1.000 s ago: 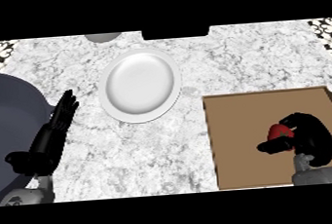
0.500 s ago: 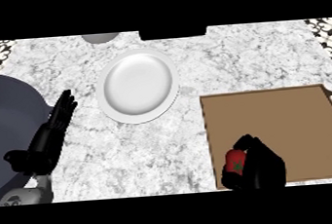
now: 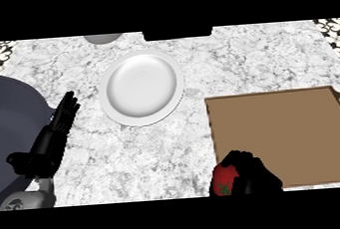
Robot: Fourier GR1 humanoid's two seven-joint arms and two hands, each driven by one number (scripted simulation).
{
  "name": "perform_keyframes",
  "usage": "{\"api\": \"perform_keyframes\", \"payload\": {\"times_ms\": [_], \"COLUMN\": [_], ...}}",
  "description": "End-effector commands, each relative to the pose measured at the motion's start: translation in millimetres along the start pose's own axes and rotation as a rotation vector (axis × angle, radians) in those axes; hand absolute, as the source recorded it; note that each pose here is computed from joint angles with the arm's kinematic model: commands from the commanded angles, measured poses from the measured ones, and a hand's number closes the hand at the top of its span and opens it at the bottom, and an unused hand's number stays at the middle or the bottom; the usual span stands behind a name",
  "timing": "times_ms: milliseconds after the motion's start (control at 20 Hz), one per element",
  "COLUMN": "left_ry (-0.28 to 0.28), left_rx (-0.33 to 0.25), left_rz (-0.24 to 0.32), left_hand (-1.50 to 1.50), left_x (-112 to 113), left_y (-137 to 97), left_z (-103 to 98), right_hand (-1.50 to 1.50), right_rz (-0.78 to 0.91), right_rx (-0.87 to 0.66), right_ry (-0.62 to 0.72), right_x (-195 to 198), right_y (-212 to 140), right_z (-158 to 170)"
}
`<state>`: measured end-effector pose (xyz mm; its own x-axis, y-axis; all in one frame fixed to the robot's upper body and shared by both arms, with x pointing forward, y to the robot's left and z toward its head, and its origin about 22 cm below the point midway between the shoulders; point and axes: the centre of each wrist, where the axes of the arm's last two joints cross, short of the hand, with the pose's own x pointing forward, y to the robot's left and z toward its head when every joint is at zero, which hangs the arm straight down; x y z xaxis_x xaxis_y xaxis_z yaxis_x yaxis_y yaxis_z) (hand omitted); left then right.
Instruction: Pick the tomato from the tray and place it in the plate
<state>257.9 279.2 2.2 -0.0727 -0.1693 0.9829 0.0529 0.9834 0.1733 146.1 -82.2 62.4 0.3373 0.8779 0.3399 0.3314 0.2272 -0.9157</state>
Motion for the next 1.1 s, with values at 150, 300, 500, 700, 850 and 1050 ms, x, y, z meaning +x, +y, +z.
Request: {"api": "perform_keyframes", "payload": {"times_ms": [150, 300, 500, 700, 850, 1050], "left_ry": [0.118, 0.107, 0.104, 0.103, 0.081, 0.09], "left_rx": [0.024, 0.039, 0.028, 0.012, 0.002, -0.002], "left_rz": [-0.02, -0.015, -0.024, -0.001, -0.026, 0.004], "left_hand": [0.0, 0.0, 0.0, 0.0, 0.0, 0.0], "left_x": [-30.7, -25.1, -17.0, -8.8, -6.1, -9.8], "left_y": [0.5, 16.8, 8.7, 10.2, -3.7, -10.6], "left_z": [19.3, 16.4, 9.4, -3.8, -6.6, -8.3], "right_hand": [1.5, 1.5, 1.5, 1.5, 1.5, 1.5], "right_rz": [-0.051, -0.071, -0.086, -0.067, -0.113, -0.156], "right_rx": [-0.173, -0.147, -0.163, -0.099, -0.082, -0.033], "right_ry": [0.034, -0.001, -0.009, -0.021, -0.037, -0.019], "right_x": [38.7, 45.5, 67.1, 84.2, 102.1, 112.7], "right_y": [-38.2, -47.6, -48.3, -40.6, -34.2, -13.7], "right_z": [-7.7, -8.2, -17.9, -45.9, -62.5, -86.7]}}
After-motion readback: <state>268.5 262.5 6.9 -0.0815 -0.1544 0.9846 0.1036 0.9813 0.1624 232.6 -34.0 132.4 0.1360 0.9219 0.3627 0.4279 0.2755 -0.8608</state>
